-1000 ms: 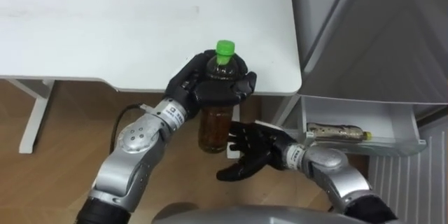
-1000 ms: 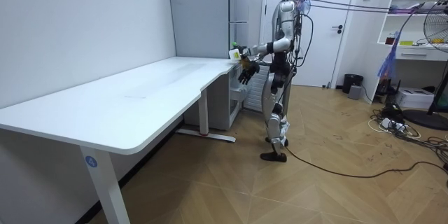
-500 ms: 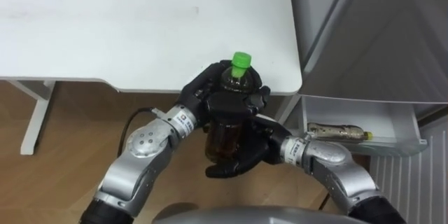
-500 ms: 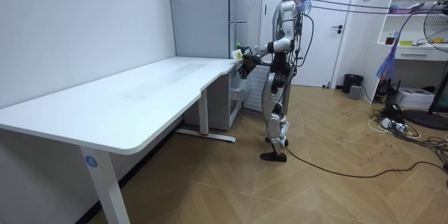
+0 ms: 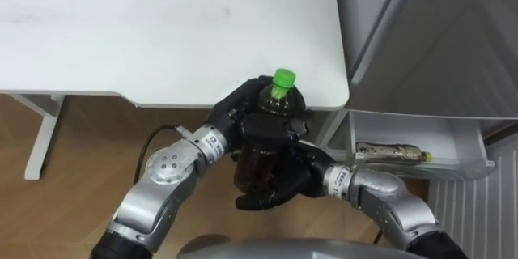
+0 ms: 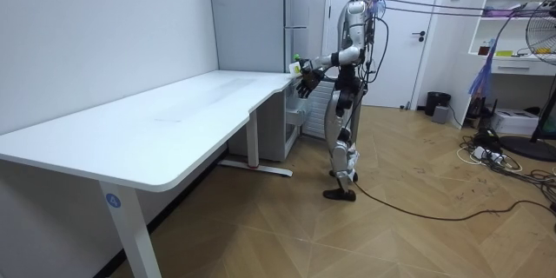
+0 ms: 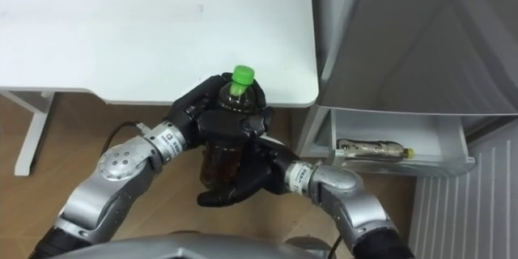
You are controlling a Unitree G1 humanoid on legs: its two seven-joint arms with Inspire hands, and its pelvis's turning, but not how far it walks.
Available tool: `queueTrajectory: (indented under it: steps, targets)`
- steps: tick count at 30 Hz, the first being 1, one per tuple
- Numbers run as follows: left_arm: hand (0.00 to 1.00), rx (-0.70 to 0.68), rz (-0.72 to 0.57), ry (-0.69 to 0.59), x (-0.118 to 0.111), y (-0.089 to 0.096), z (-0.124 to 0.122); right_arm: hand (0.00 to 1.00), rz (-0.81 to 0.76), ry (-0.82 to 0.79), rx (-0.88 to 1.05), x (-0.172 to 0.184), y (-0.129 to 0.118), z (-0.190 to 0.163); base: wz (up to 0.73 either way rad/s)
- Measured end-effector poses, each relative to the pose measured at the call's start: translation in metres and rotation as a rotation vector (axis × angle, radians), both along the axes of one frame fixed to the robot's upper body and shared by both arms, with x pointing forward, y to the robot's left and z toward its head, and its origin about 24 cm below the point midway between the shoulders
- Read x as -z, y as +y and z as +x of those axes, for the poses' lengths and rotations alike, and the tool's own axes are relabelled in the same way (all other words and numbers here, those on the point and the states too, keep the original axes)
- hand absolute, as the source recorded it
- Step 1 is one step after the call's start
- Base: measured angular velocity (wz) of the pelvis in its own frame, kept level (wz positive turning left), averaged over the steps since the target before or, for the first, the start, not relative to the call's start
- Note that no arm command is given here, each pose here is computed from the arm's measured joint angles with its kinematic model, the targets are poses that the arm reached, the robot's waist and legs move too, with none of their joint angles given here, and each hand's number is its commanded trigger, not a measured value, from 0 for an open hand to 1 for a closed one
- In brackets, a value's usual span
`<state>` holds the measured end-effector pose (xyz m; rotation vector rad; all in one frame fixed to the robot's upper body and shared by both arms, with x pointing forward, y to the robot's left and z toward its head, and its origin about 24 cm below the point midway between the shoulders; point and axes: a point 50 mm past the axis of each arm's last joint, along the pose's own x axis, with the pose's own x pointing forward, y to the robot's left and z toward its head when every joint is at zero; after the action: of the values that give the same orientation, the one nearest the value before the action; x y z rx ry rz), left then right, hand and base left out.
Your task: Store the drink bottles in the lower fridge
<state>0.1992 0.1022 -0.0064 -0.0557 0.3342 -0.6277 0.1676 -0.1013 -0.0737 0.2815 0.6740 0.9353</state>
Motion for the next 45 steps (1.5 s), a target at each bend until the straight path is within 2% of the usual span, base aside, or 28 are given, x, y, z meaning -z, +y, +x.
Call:
queueTrajectory:
  steps: [12,22,26,27,28,29,45]
  targets:
    - [1.0,0.063,0.002,-0.001,0.0007,-0.0029,-0.0023,1.0,0.0,0.017,0.007,0.0019,0.0004,-0.0029,0.0]
    - [1.0,0.06,-0.033,0.01,0.0013,-0.0071,-0.0022,1.0,-0.004,0.017,0.011,0.0019,-0.0007,-0.0027,0.0]
    - [0.59,0.033,-0.07,0.018,0.0007,-0.0063,-0.0003,1.0,0.01,0.02,0.022,0.0014,-0.0009,-0.0021,0.0]
    - [0.42,0.033,-0.071,0.019,0.0007,-0.0066,-0.0004,1.0,0.01,0.02,0.022,0.0014,-0.0007,-0.0021,0.0]
    - [0.09,0.033,-0.074,0.019,0.0007,-0.0068,-0.0004,1.0,0.01,0.02,0.022,0.0014,-0.0006,-0.0021,0.0]
    - [0.0,0.031,-0.079,0.021,0.0006,-0.0069,-0.0004,1.0,0.011,0.02,0.023,0.0013,-0.0004,-0.0021,0.0]
    - [0.0,0.008,-0.111,0.025,-0.0004,-0.008,0.0009,1.0,0.081,0.06,0.058,0.002,0.0004,-0.0078,0.0]
